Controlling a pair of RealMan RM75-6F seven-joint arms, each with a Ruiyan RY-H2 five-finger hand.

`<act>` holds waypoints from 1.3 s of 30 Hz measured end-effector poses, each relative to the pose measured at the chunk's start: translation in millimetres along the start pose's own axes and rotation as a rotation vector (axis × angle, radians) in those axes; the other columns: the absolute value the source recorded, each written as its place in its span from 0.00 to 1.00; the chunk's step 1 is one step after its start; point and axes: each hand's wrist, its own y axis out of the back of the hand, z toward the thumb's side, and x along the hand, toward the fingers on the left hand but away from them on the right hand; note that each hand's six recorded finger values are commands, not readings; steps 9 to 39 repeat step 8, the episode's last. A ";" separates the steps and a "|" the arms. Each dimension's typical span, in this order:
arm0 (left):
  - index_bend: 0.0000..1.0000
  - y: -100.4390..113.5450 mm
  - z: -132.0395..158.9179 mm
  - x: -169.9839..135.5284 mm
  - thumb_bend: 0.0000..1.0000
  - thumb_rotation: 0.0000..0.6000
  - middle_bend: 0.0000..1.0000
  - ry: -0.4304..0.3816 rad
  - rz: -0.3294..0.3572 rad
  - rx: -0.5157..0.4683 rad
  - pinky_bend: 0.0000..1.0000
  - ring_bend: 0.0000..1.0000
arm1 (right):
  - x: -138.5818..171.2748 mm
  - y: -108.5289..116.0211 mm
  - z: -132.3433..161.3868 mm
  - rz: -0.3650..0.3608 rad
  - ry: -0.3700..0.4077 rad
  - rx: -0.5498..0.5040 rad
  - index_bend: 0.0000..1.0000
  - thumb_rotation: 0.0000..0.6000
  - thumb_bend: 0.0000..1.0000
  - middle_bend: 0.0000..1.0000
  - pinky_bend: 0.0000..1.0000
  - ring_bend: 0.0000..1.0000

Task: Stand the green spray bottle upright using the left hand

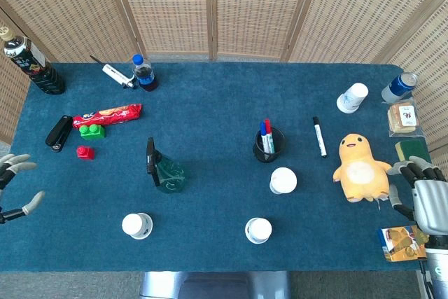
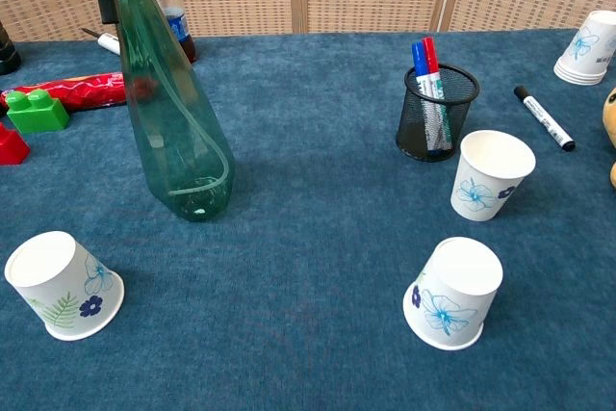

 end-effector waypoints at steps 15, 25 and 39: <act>0.30 -1.5 2.2 -3.5 0.33 0.62 0.22 0.017 0.009 0.015 0.28 0.16 | -1.2 -7.5 1.5 0.028 0.010 -0.015 0.41 1.00 0.51 0.37 0.26 0.20; 0.30 -1.5 2.2 -3.5 0.33 0.62 0.22 0.017 0.009 0.015 0.28 0.16 | -1.2 -7.5 1.5 0.028 0.010 -0.015 0.41 1.00 0.51 0.37 0.26 0.20; 0.30 -1.5 2.2 -3.5 0.33 0.62 0.22 0.017 0.009 0.015 0.28 0.16 | -1.2 -7.5 1.5 0.028 0.010 -0.015 0.41 1.00 0.51 0.37 0.26 0.20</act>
